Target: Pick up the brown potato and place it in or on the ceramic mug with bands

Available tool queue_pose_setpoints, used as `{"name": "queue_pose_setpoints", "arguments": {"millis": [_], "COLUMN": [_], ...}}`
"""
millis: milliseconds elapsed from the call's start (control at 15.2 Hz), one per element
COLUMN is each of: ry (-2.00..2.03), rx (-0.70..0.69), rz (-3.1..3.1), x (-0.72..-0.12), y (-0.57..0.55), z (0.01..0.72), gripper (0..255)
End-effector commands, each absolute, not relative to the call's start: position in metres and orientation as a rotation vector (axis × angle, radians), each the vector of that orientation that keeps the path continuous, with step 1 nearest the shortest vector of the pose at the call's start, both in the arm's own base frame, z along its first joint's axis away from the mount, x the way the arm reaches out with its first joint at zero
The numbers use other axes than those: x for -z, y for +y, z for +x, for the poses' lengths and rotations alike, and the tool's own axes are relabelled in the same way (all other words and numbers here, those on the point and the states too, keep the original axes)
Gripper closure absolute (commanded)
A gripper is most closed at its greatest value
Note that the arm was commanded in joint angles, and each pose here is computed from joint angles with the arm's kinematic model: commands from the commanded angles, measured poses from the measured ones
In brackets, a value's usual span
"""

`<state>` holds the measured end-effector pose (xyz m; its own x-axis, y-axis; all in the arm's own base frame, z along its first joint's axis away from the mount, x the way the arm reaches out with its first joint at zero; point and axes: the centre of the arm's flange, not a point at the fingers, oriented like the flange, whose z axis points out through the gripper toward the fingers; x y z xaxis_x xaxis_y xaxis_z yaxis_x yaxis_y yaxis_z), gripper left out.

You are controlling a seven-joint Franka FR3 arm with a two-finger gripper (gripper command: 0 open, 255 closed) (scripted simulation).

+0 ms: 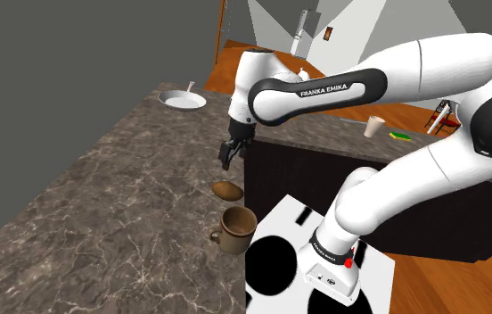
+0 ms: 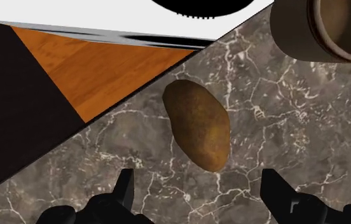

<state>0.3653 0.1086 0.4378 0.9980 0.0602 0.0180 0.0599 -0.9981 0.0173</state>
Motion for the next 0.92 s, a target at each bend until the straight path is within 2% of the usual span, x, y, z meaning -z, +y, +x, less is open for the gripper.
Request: {"name": "queue_pose_setpoints", "arguments": {"millis": [0, 264, 858], "ry": [0.103, 0.118, 0.118], "rx": [-0.015, 0.016, 0.016], "rz": [3.109, 3.081, 3.081], "x": [-0.413, -0.368, -0.328], "y": [0.119, 0.134, 0.132], "z": [0.371, 0.380, 0.380], "gripper": [0, 0, 0]}}
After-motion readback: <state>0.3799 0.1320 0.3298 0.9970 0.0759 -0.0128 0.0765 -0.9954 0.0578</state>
